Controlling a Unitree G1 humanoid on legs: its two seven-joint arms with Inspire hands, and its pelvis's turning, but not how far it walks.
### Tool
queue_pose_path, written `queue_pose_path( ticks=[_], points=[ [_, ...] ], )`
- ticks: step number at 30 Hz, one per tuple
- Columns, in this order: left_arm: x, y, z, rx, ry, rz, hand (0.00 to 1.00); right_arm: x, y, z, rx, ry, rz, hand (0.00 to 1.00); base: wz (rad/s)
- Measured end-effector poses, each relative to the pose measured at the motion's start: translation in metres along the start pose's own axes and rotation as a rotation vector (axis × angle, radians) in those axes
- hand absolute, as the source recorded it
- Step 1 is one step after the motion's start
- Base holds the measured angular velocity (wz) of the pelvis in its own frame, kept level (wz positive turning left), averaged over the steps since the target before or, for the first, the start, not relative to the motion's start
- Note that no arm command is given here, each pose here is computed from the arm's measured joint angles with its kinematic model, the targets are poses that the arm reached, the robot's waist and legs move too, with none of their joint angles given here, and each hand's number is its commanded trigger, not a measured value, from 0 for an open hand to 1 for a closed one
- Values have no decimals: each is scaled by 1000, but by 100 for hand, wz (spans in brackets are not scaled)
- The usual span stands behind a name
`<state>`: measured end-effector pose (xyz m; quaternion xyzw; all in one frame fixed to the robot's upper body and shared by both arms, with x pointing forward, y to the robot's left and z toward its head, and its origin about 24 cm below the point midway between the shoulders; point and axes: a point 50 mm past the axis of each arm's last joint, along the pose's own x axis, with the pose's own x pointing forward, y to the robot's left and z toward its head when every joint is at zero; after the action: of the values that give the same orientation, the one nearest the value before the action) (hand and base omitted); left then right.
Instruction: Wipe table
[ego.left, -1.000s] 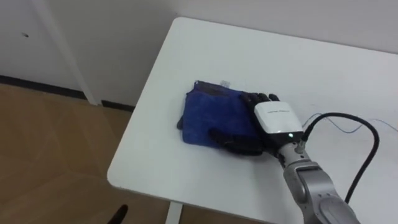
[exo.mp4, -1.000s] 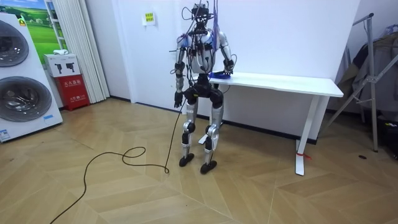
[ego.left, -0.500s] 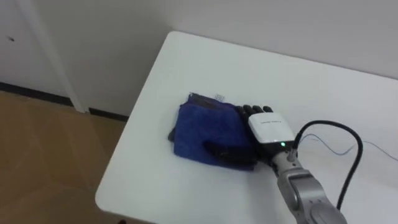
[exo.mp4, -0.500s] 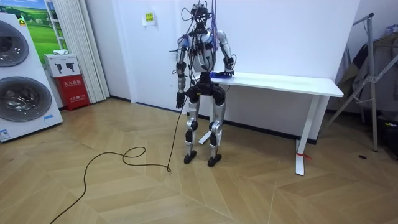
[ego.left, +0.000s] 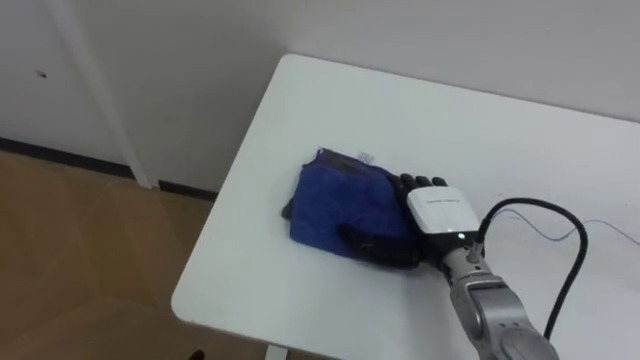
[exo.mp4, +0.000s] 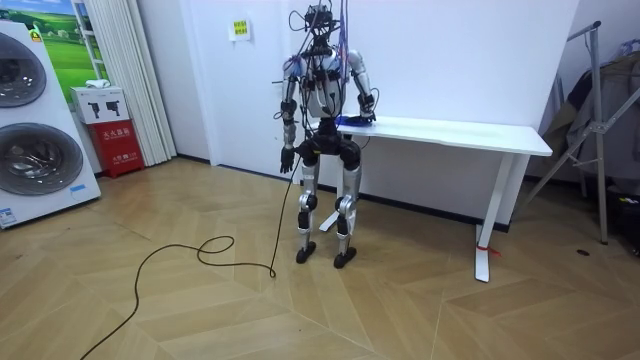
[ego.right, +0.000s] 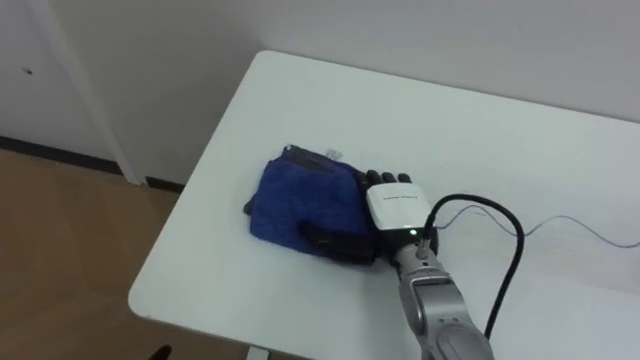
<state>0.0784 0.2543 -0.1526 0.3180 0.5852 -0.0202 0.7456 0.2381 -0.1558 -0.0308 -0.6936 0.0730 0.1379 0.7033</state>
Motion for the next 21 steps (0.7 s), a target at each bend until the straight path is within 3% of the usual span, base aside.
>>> queue_pose_path(
  ticks=[4,5,6,21],
  points=[
    [0,0,0,-1,-1,6,0,-3,3,0,1,-1,-11,0,0],
    [0,-1,1,-2,-2,5,0,-4,4,0,2,0,-15,96,0],
    [0,-1,1,-2,-3,4,0,-5,5,0,3,0,-17,100,0],
    [0,0,1,-3,-15,35,0,-11,8,11,94,-66,-114,100,4]
  ],
)
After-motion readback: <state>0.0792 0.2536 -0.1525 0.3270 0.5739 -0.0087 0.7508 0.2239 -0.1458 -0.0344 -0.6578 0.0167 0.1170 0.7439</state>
